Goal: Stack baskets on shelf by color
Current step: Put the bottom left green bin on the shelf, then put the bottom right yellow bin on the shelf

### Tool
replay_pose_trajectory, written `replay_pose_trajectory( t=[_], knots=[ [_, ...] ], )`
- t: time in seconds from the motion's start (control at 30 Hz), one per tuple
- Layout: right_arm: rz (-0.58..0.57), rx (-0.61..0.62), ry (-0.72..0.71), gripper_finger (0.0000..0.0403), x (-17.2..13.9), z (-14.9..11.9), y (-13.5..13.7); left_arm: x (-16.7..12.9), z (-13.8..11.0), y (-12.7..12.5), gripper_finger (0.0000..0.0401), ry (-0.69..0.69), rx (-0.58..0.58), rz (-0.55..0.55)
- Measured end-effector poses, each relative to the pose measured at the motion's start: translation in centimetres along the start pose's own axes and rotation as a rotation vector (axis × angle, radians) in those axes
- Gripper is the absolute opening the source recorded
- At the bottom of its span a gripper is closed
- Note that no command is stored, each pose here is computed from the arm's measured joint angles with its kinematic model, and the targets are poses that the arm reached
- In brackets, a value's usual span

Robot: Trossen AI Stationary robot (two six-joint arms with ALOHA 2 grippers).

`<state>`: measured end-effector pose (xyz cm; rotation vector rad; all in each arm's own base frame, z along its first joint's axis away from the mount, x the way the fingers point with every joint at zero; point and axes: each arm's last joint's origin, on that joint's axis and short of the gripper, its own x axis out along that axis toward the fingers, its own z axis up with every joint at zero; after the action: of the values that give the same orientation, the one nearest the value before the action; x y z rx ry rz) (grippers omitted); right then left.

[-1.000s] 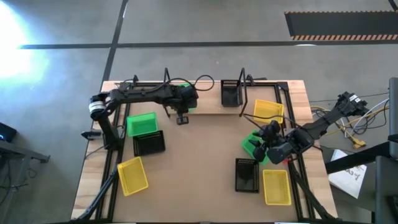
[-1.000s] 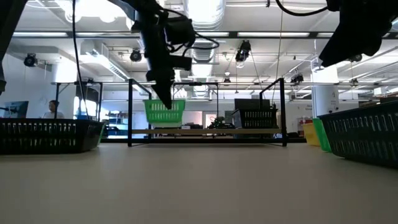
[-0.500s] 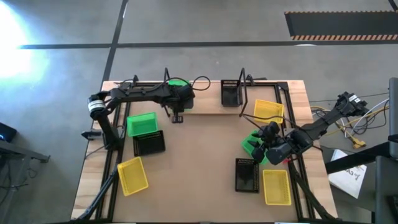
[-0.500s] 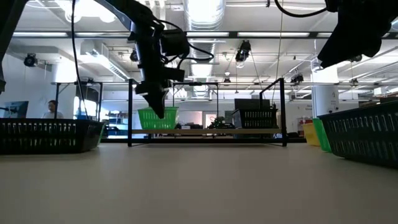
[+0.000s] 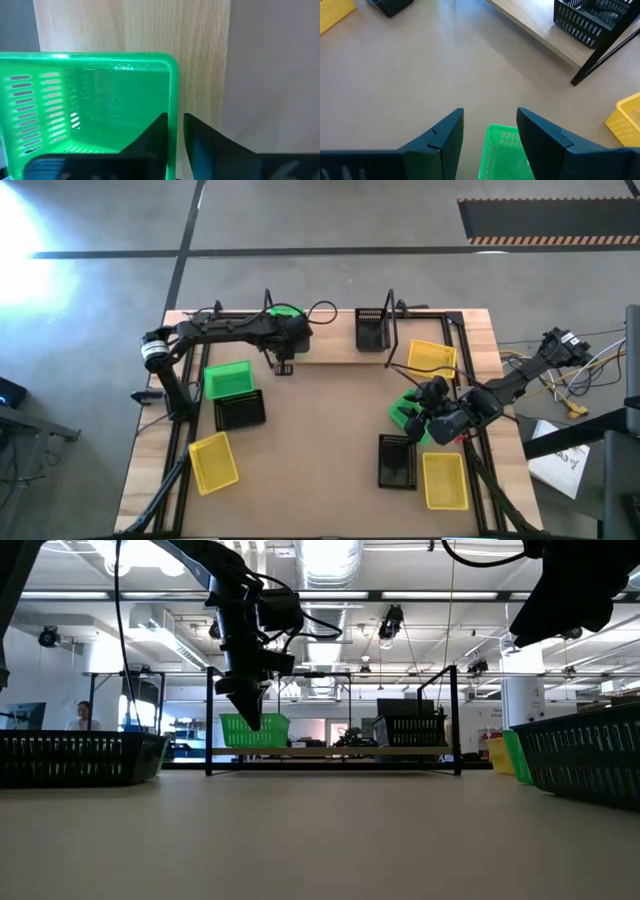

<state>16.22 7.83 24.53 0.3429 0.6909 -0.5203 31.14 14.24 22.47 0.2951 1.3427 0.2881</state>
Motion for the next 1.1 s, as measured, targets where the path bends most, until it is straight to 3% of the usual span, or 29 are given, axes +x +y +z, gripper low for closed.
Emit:
replay_pose_trajectory(
  t=[0.37, 0.57, 0.67, 0.87, 1.0, 1.1],
  knots=[
    [0.001, 0.000, 0.001, 0.0176, 0.0, 0.0, 0.0, -2.8, 0.0, 0.4, 0.0109, -0.069, -0.042, 0.028],
    [0.019, -0.001, 0.033, 0.0176, 0.0, -0.1, 0.0, -7.2, 0.4, 1.0, 0.0116, -0.218, -0.249, 0.058],
    [0.040, 0.000, 0.059, 0.0176, -0.2, 0.0, 0.2, -9.6, 0.7, 0.4, 0.0116, -0.339, -0.369, 0.006],
    [0.070, -0.009, 0.099, 0.0176, -0.3, 0.0, 0.3, -13.7, 2.4, -2.7, 0.0116, -0.611, -0.512, -0.208],
    [0.165, -0.078, 0.222, 0.0176, -0.4, -0.3, 0.6, -15.7, 3.9, -6.6, 0.0116, -0.721, -0.461, -0.307],
    [0.331, -0.138, 0.411, 0.0176, -0.7, -0.8, 1.0, -16.6, 4.6, -9.7, 0.0116, -0.759, -0.389, -0.357]
  ],
)
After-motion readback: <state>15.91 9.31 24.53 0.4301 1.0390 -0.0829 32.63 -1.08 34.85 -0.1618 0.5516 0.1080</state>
